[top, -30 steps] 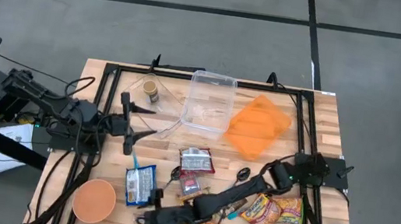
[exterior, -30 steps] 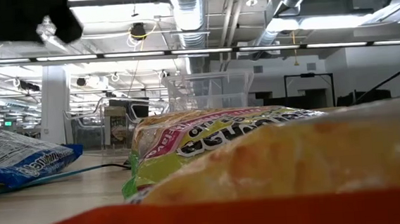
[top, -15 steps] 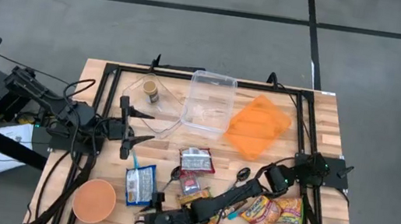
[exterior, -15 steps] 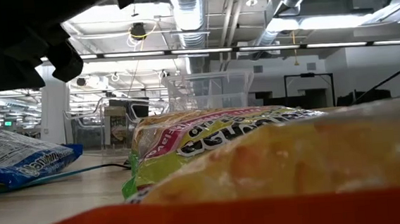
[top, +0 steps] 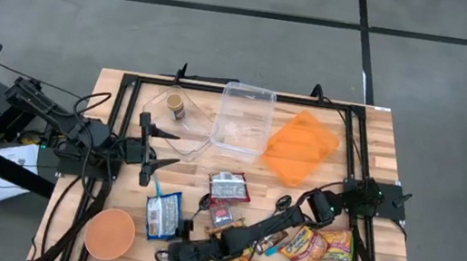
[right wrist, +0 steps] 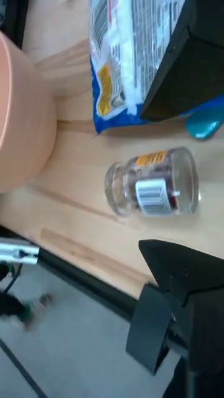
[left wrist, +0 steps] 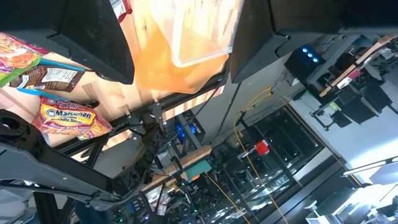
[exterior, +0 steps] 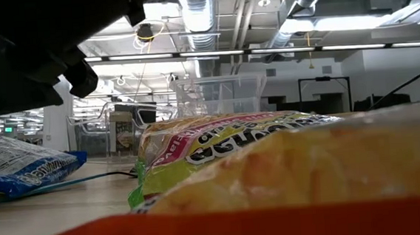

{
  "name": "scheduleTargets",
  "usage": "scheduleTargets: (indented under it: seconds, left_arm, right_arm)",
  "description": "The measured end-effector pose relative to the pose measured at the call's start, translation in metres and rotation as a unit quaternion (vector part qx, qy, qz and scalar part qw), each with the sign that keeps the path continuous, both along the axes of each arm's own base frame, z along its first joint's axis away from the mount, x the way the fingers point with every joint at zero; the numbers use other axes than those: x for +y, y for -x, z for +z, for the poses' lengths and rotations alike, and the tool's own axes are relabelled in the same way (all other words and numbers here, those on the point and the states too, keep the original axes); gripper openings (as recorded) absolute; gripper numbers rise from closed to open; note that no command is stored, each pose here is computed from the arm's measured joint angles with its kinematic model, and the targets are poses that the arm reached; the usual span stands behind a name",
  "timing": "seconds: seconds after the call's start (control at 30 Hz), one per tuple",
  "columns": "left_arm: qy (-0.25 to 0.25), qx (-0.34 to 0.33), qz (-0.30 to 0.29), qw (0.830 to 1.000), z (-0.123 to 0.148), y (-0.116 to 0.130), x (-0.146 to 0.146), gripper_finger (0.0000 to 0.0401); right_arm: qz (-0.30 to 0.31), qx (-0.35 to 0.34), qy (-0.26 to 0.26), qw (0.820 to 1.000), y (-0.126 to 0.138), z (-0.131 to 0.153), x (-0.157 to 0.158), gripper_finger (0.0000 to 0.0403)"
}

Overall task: Pick & Place Food Item
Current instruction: Put the brown seasoning bottle into the transparent bin

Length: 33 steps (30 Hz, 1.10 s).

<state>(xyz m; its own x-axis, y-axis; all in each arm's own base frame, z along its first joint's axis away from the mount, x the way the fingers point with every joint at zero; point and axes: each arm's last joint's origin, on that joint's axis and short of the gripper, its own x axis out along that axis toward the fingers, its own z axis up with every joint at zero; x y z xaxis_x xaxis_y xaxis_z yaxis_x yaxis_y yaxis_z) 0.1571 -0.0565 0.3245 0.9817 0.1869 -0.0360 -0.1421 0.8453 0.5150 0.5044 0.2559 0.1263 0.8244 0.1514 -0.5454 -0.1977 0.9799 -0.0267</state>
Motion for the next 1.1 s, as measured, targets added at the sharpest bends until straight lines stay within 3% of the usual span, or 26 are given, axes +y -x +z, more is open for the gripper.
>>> scheduleTargets:
  seconds: [0.17,0.5,0.67,0.83,1.0,1.1]
  left_arm:
    - [0.0,0.0,0.0,1.0,0.0,0.0,0.0,0.026]
    - [0.0,-0.001,-0.002,1.0,0.0,0.0,0.0,0.026]
    - [0.0,0.0,-0.002,1.0,0.0,0.0,0.0,0.026]
    - [0.0,-0.001,-0.002,1.0,0.0,0.0,0.0,0.026]
    - [0.0,-0.001,-0.001,1.0,0.0,0.0,0.0,0.026]
    - [0.0,-0.001,0.001,1.0,0.0,0.0,0.0,0.026]
  right_arm:
    - [0.008,0.006,-0.018,1.0,0.0,0.0,0.001,0.0322]
    - [-0.005,0.02,-0.016,1.0,-0.004,-0.028,-0.002,0.0321]
    - [-0.009,0.013,-0.019,1.0,-0.006,-0.025,-0.005,0.0308]
    - [-0.012,0.015,-0.025,1.0,-0.006,-0.025,-0.005,0.0269]
    - [-0.009,0.02,-0.038,0.999,-0.006,-0.026,-0.004,0.018]
    - [-0.009,0.015,-0.041,0.999,-0.006,-0.025,-0.004,0.018]
